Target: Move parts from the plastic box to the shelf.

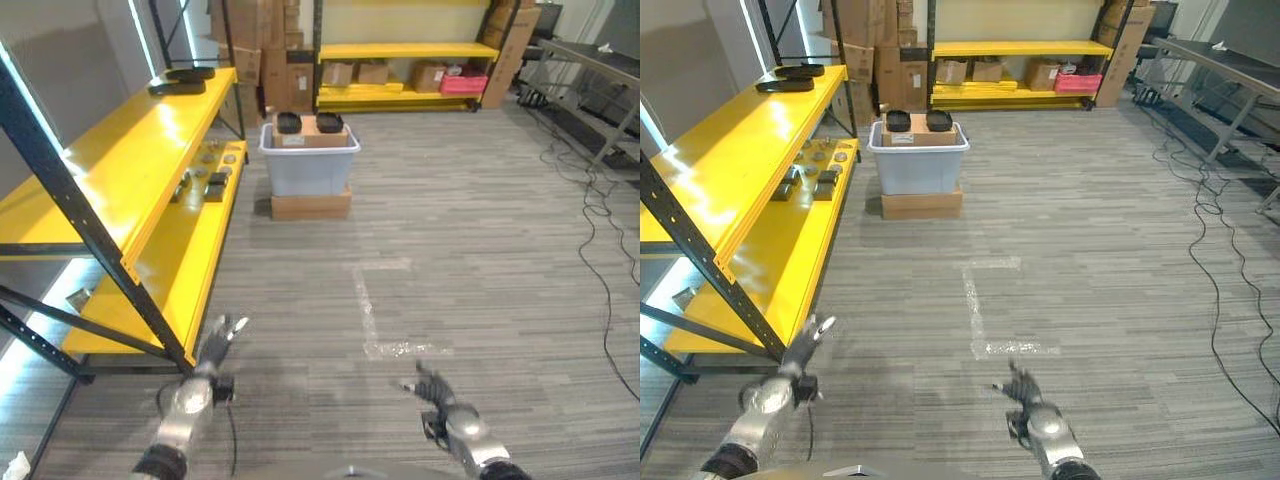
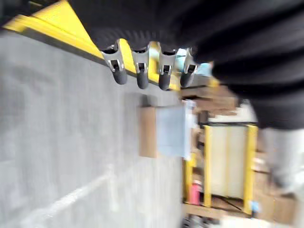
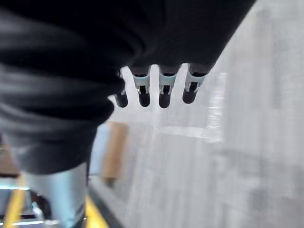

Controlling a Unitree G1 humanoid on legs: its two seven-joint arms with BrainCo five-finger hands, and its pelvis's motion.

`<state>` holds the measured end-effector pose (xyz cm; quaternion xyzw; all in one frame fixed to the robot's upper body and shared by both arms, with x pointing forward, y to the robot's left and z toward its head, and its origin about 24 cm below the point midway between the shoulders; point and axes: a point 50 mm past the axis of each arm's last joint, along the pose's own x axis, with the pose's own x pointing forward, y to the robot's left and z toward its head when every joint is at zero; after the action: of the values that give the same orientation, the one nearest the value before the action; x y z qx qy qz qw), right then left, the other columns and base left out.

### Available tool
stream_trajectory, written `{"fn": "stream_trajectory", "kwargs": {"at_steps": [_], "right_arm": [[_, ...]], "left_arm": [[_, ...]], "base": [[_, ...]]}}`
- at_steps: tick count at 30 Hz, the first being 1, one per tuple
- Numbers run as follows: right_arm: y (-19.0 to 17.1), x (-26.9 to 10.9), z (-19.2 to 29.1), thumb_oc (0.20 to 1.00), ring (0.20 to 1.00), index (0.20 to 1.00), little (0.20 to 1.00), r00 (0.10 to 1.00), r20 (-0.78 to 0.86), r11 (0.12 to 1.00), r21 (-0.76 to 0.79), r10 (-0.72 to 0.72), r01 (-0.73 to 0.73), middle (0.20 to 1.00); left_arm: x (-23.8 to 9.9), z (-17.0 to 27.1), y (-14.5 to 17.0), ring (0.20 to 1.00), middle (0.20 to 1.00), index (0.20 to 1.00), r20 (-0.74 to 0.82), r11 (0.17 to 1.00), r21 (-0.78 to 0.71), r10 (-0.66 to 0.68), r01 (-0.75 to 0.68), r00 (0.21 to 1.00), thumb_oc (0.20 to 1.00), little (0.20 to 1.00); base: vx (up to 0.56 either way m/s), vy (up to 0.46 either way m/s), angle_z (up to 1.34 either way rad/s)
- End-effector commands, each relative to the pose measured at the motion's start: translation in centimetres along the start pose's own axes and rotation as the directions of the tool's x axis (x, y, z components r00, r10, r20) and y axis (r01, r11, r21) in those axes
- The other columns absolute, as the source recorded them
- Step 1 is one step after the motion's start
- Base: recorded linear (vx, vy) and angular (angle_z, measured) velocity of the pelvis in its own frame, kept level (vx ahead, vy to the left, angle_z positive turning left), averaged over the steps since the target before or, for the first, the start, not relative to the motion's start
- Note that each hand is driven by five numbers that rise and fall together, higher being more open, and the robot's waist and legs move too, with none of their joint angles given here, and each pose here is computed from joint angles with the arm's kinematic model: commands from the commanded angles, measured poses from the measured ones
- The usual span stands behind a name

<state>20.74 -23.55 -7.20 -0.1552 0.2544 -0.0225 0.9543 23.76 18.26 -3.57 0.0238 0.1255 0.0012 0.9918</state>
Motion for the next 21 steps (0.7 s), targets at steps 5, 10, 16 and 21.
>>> {"fn": "stream_trajectory", "kwargs": {"at_steps": [5, 10, 16, 21], "right_arm": [[-4.1, -1.5, 10.7, 1.000, 1.000, 1.000, 1.000, 0.855, 0.505, 0.982, -0.065, -0.122, 0.179, 1.000], [-4.6, -4.4, 15.3, 1.000, 1.000, 1.000, 1.000, 0.692, 0.710, 0.973, -0.041, -0.131, 0.227, 1.000], [-4.6, -6.3, 17.4, 1.000, 1.000, 1.000, 1.000, 0.583, 0.798, 0.976, 0.030, -0.154, 0.215, 1.000], [-4.2, -6.0, 18.0, 1.000, 1.000, 1.000, 1.000, 0.577, 0.805, 0.983, 0.041, -0.138, 0.177, 1.000]], "left_arm": [[0.6, 9.5, 1.7, 1.000, 1.000, 1.000, 0.422, 0.994, 0.096, -0.001, -0.044, 0.907, 1.000, 1.000], [-0.9, 13.6, 1.6, 1.000, 1.000, 1.000, 0.589, 0.984, 0.175, -0.069, -0.043, 0.805, 1.000, 1.000], [-1.8, 15.2, 1.8, 1.000, 1.000, 1.000, 0.646, 0.974, 0.218, -0.104, -0.052, 0.756, 1.000, 1.000], [-1.8, 15.3, 2.0, 1.000, 1.000, 1.000, 0.644, 0.972, 0.228, -0.103, -0.062, 0.758, 1.000, 1.000]], "base": [[0.01, 0.000, -0.02], [0.03, 0.027, -0.04], [0.01, 0.066, -0.04], [-0.05, 0.102, -0.01]]}}
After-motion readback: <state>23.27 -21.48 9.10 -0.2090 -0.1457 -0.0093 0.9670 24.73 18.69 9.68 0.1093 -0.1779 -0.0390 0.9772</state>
